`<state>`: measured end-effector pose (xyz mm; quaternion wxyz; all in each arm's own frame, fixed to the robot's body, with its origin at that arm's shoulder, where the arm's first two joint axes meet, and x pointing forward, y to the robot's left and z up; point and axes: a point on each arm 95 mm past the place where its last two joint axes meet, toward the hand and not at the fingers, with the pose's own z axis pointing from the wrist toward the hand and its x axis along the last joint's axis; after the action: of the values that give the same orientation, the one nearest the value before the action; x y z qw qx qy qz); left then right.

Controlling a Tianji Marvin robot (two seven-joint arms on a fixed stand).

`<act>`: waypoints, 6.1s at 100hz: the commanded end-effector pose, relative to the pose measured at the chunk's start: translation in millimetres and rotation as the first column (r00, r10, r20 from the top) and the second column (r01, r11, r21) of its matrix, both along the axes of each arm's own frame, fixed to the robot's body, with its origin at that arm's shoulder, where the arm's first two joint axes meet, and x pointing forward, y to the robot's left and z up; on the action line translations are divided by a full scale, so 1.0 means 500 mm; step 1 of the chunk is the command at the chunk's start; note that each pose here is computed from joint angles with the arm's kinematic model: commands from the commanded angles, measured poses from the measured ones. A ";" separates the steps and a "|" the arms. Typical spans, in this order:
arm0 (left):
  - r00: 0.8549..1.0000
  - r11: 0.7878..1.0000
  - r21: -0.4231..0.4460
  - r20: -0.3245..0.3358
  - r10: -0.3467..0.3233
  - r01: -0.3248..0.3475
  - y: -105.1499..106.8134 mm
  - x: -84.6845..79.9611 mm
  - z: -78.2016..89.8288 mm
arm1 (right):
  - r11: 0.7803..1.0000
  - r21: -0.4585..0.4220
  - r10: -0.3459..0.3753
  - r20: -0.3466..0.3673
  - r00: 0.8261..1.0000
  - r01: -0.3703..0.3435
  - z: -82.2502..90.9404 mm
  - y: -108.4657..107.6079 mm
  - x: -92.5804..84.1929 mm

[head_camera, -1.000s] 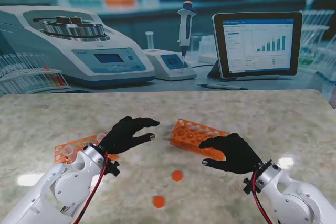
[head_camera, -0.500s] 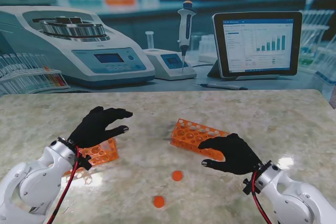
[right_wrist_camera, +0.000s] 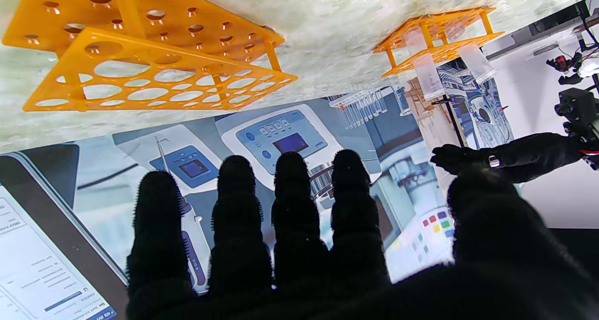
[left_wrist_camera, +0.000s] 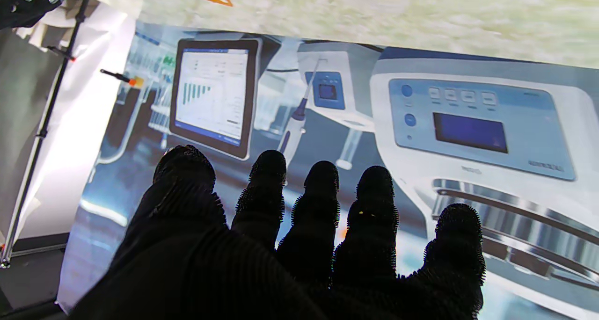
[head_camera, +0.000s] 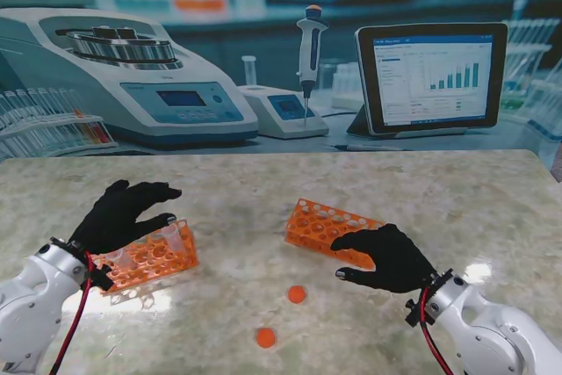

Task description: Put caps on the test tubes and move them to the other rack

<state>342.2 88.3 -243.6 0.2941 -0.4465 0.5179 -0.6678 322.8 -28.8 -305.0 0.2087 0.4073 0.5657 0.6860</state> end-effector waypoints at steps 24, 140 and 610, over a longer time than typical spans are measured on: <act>0.999 0.996 0.075 -0.002 0.053 -0.053 0.059 -0.031 -0.008 | 1.000 -0.004 0.002 -0.007 1.000 -0.002 -0.003 0.005 -0.006; 0.966 0.951 0.207 -0.070 0.250 -0.231 0.198 -0.112 -0.138 | 1.000 -0.018 0.009 -0.009 1.000 -0.010 -0.006 0.006 -0.004; 0.947 0.956 0.145 -0.161 0.278 -0.256 0.165 -0.031 -0.243 | 0.999 -0.024 0.028 -0.021 0.999 -0.028 -0.011 0.015 -0.003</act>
<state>326.7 169.8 -363.4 0.3616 -0.5477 0.5158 -0.5507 323.0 -22.6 -307.8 0.2018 0.4018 0.5797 0.6796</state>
